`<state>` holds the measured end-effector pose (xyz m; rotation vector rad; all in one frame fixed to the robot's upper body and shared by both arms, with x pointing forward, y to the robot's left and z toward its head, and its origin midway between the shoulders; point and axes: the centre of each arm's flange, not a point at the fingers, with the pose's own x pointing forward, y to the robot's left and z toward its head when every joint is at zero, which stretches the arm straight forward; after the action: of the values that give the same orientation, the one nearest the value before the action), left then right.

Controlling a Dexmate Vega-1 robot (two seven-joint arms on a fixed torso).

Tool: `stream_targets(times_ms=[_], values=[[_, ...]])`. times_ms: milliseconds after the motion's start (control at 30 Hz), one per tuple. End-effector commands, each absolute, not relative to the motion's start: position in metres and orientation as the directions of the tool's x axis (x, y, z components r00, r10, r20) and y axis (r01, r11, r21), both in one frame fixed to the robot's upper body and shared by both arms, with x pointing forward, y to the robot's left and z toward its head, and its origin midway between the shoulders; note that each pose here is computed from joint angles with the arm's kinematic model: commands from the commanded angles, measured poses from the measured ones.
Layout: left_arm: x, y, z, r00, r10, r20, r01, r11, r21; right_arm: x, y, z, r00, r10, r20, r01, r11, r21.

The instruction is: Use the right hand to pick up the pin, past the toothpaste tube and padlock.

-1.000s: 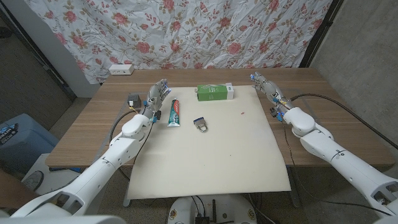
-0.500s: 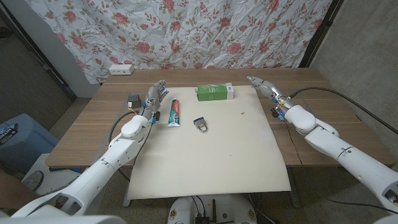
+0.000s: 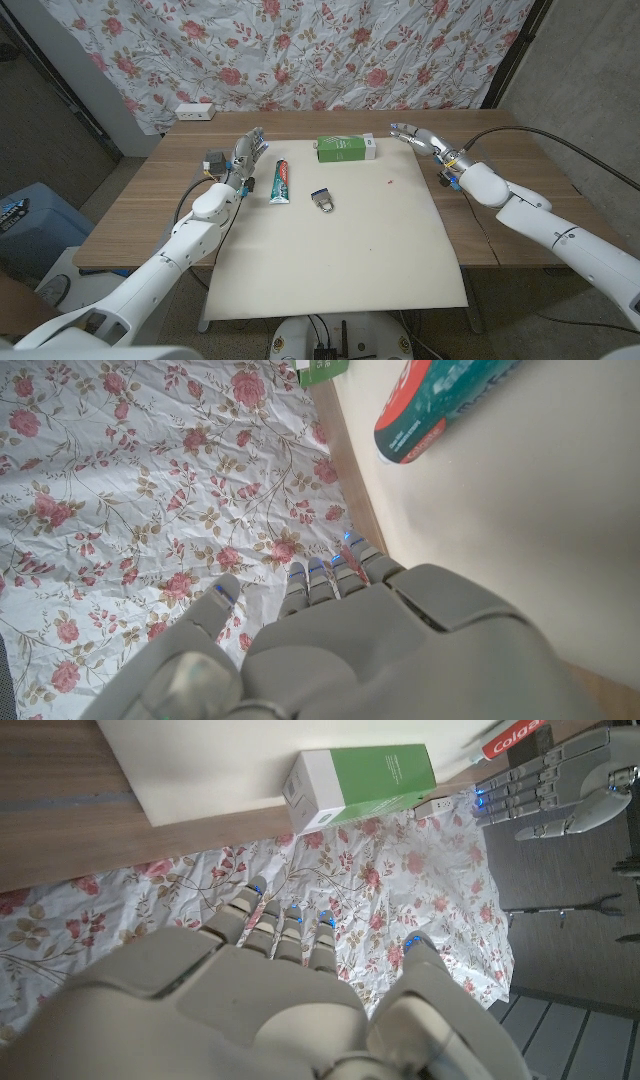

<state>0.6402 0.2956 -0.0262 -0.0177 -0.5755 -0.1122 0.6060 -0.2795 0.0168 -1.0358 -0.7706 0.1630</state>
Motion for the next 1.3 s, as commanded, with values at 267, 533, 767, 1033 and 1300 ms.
stream_targets(times_ms=[267, 533, 767, 1033, 1300], values=[[0.635, 0.295, -0.023, 0.84, -0.063, 0.539, 0.072, 0.997, 0.003, 0.59, -0.273, 0.029, 0.755, 0.533, 0.383, 0.303, 0.235, -0.924], [0.632, 0.295, -0.026, 0.843, -0.05, 0.536, 0.063, 0.998, -0.006, 0.584, -0.272, 0.035, 0.771, 0.545, 0.329, 0.295, 0.152, -0.943], [0.629, 0.295, -0.03, 0.844, -0.041, 0.534, 0.057, 0.998, -0.012, 0.58, -0.271, 0.04, 0.792, 0.541, 0.283, 0.282, 0.086, -0.956], [0.626, 0.294, -0.036, 0.842, -0.035, 0.538, 0.058, 0.998, -0.024, 0.577, -0.266, 0.043, 0.818, 0.53, 0.223, 0.26, 0.004, -0.966], [0.623, 0.295, -0.037, 0.839, -0.035, 0.543, 0.055, 0.998, -0.021, 0.576, -0.26, 0.046, 0.835, 0.518, 0.183, 0.269, -0.095, -0.958]])
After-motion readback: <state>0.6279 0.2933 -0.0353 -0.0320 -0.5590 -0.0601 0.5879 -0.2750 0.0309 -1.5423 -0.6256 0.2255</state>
